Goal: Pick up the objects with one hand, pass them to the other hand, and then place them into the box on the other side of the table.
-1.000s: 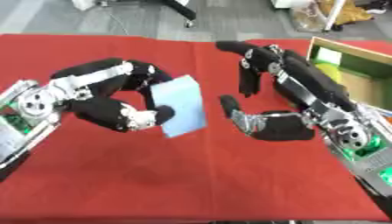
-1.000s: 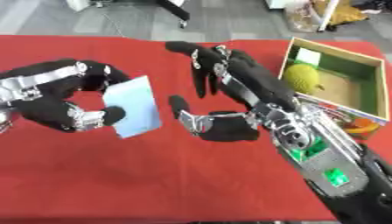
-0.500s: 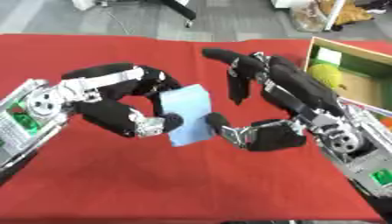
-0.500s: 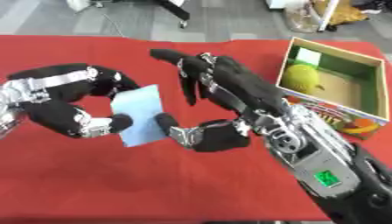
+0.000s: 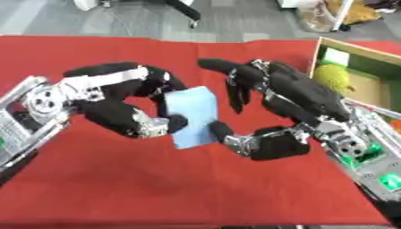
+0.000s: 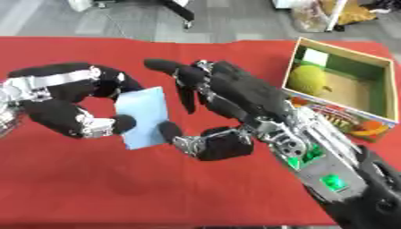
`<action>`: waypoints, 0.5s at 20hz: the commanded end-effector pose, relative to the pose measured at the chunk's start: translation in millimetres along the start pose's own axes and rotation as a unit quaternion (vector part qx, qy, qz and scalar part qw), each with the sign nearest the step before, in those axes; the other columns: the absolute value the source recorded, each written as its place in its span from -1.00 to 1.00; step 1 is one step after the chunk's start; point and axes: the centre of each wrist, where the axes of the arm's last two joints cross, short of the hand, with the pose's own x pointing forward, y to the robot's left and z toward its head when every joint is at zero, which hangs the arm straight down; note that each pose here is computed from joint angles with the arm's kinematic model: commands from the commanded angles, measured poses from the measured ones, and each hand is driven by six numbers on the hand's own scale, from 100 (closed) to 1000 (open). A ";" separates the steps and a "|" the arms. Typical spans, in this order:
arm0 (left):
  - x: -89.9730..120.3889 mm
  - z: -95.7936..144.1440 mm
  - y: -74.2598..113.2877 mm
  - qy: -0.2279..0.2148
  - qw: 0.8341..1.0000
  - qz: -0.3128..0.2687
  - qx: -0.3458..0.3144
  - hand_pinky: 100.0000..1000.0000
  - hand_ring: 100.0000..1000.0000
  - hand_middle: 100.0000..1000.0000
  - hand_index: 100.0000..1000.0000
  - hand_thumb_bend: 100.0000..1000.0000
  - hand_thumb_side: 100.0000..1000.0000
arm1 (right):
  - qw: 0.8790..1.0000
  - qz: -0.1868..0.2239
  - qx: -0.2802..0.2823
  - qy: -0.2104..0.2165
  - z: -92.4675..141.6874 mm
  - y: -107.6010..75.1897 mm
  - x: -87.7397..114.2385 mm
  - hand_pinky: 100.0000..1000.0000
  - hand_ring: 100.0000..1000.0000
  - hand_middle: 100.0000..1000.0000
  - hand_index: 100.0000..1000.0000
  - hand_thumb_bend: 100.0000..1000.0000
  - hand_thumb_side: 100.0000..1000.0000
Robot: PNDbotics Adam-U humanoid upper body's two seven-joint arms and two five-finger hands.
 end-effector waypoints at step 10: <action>2.6 16.1 14.2 0.040 0.997 -0.041 0.043 0.53 -0.06 -0.14 0.21 -0.76 -0.40 | 1.000 0.023 -0.005 -0.007 2.2 -14.3 -1.7 -0.36 -0.15 -0.47 1.00 -0.55 -0.35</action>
